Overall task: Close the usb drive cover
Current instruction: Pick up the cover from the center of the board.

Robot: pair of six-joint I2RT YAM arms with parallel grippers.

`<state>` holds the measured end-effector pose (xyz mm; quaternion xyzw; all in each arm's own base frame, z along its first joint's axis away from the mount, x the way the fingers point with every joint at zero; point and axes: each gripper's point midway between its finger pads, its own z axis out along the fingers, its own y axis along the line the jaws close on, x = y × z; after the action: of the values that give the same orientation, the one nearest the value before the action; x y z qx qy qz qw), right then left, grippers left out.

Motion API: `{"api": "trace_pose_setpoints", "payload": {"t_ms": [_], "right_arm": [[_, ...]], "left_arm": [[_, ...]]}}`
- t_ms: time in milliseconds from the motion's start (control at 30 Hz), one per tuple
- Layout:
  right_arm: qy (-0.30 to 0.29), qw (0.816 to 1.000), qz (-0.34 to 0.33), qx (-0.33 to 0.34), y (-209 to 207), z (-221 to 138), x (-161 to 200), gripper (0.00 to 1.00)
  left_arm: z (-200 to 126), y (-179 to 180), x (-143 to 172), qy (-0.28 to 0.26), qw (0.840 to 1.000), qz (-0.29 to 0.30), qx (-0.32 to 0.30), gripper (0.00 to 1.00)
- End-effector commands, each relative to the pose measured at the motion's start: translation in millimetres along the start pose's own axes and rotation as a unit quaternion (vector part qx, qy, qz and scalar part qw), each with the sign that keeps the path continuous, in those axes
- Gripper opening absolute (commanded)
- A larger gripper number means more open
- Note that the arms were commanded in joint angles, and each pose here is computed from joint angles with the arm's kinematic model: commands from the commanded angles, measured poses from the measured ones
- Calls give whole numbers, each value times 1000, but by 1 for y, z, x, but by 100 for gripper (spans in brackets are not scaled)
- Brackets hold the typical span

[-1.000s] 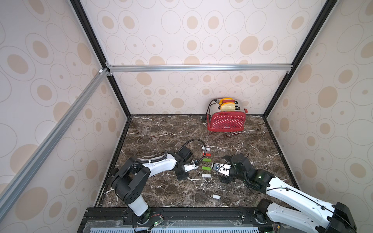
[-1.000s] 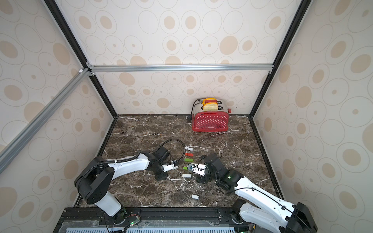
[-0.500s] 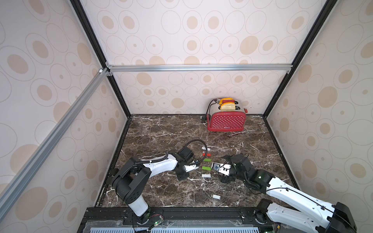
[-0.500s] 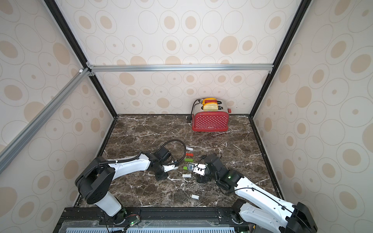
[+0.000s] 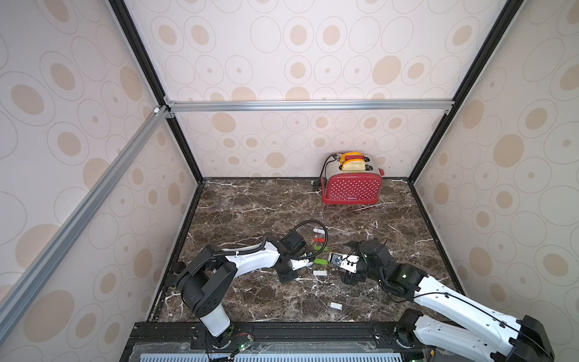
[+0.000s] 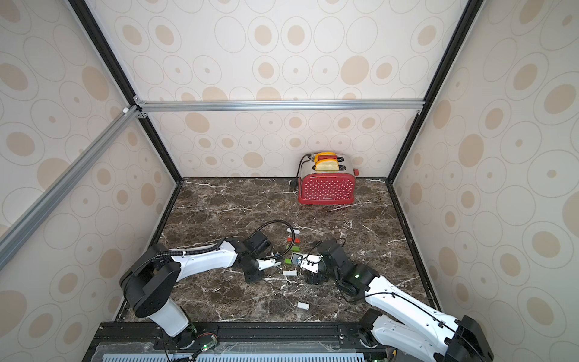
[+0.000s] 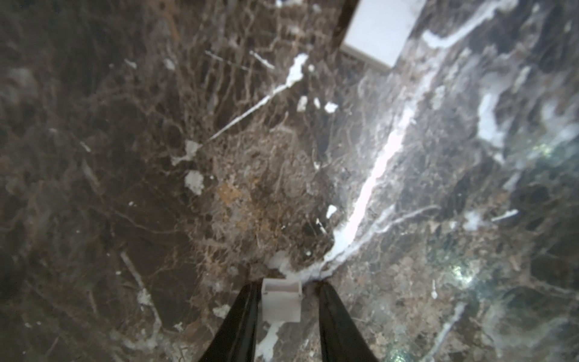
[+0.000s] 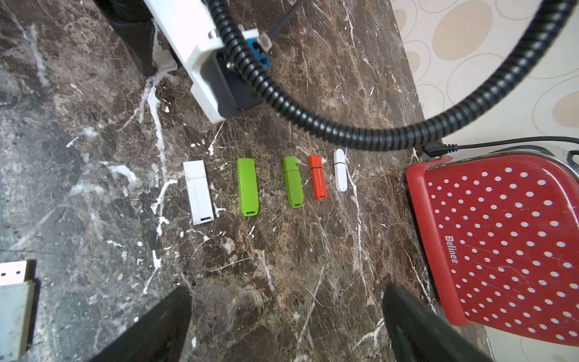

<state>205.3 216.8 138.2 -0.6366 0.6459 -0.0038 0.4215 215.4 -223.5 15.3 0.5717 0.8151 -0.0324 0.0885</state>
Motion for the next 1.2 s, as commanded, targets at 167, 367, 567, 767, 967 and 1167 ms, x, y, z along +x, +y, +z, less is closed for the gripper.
{"api": "trace_pose_setpoints", "payload": {"t_ms": [167,367,567,767,967,1167], "right_arm": [[3,1000,2,4,0,0,3,99],[3,1000,0,5,0,-1,3,99],[2,1000,-1,6,-1,-1,3,99],[2,1000,-2,6,-1,-1,3,99],[1,1000,-1,6,-1,-1,2,99],[3,1000,-1,4,0,-2,3,99]], "left_arm": [[4,-1,16,30,999,-18,-12,49],[2,0,18,33,999,-25,-14,39],[-1,-1,21,33,999,-25,-17,41],[1,-2,20,37,999,-24,-9,39],[3,-3,17,36,999,-18,-3,31],[6,-3,14,38,999,-15,2,25]]}}
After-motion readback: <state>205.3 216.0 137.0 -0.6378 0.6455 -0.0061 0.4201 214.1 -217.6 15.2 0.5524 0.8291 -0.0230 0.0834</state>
